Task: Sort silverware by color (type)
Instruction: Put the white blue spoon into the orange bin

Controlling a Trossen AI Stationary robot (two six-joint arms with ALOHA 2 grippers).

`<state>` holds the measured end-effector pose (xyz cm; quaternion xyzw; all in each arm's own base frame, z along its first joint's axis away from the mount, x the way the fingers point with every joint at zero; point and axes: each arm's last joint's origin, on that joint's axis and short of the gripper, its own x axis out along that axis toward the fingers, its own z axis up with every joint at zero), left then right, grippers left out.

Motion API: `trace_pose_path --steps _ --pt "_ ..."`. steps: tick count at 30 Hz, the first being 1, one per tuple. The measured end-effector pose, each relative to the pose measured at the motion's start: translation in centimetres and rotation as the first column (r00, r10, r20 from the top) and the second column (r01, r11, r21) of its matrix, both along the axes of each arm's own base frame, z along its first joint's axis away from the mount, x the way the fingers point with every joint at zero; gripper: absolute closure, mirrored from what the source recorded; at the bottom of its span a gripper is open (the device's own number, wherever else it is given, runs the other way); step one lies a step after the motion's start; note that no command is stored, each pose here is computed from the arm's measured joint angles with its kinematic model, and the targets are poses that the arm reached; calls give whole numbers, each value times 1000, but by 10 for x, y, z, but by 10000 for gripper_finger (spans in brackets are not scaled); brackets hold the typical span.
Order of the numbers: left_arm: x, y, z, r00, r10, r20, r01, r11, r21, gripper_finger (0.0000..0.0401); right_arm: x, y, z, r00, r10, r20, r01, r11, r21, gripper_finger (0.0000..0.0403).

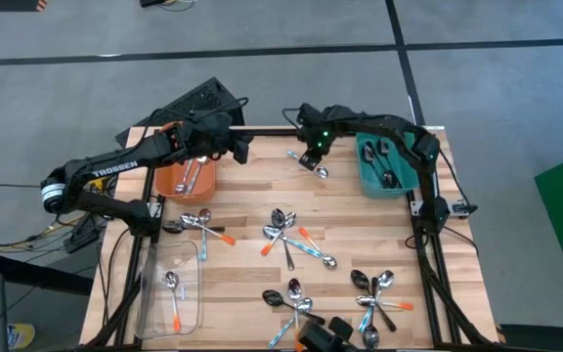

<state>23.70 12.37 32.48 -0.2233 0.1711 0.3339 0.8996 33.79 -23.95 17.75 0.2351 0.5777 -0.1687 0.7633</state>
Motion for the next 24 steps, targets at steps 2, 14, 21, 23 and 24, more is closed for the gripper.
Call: trace_pose_path --steps 2,14,21,23,24 --pt "-1 0 -1 1000 0 -15 0 1000 -8 244 1 0 -8 1000 6 -20 -6 1000 13 256" --pt "-5 -1 -8 996 8 -90 -12 999 -40 238 4 4 -39 980 103 -171 -102 995 16 291" --pt "-7 6 -6 997 22 -78 -24 1000 -21 238 -6 -1 -16 996 57 -73 -53 997 59 386" --pt "-7 7 -5 997 16 -71 -16 1000 4 238 -10 -6 2 1000 12 24 -13 997 75 384" --pt "-7 8 -4 998 9 -65 -8 1000 17 238 -13 -10 12 997 -6 78 -1 996 86 386"
